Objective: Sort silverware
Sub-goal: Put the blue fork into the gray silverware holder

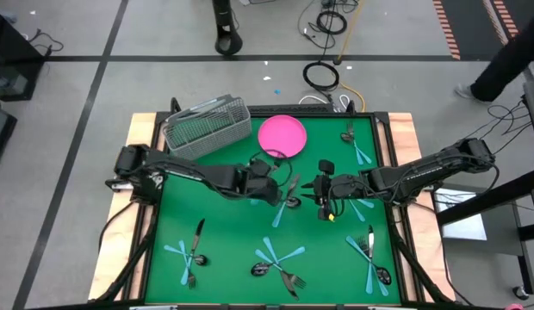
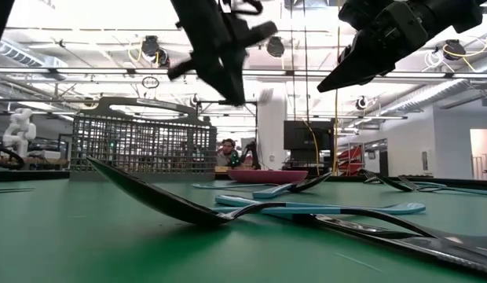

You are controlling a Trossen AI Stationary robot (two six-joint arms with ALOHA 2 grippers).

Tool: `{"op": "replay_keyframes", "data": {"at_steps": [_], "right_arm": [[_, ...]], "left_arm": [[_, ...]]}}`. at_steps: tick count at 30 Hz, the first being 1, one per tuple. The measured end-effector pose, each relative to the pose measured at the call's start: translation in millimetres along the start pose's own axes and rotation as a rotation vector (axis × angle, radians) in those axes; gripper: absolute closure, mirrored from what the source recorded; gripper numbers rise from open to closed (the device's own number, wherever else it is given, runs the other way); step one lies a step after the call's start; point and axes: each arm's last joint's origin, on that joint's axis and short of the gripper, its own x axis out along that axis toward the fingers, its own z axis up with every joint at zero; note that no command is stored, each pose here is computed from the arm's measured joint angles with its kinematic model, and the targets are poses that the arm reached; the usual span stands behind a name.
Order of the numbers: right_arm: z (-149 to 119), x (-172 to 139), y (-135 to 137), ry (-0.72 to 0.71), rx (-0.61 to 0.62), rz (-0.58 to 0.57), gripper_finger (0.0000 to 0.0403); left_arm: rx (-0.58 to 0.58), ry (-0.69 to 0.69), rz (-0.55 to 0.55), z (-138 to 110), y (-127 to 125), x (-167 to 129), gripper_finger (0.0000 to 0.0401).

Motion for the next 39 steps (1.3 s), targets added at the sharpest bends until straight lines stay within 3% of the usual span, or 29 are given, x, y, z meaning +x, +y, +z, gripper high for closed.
{"op": "replay_keyframes", "data": {"at_steps": [6, 15, 25, 39], "right_arm": [[0.4, 0.0, 0.0, -0.004, 0.009, 0.000, 0.0300], [1.2, 0.0, 0.1, -0.012, 0.020, 0.001, 0.0300], [2.2, 0.0, 0.0, -0.022, 0.041, 0.002, 0.0300], [6.0, -0.1, 0.3, -0.060, 0.061, 0.006, 0.0300]], "left_arm": [[0.040, -0.159, 0.069, 17.8, 18.7, -37.4, 0.0382], [0.099, -0.419, 0.319, 24.5, 47.8, -81.2, 0.0382], [0.022, -0.489, 0.545, 13.1, 83.4, -95.2, 0.0382], [-0.145, -0.634, 0.643, -12.7, 144.4, -88.3, 0.0382]]}}
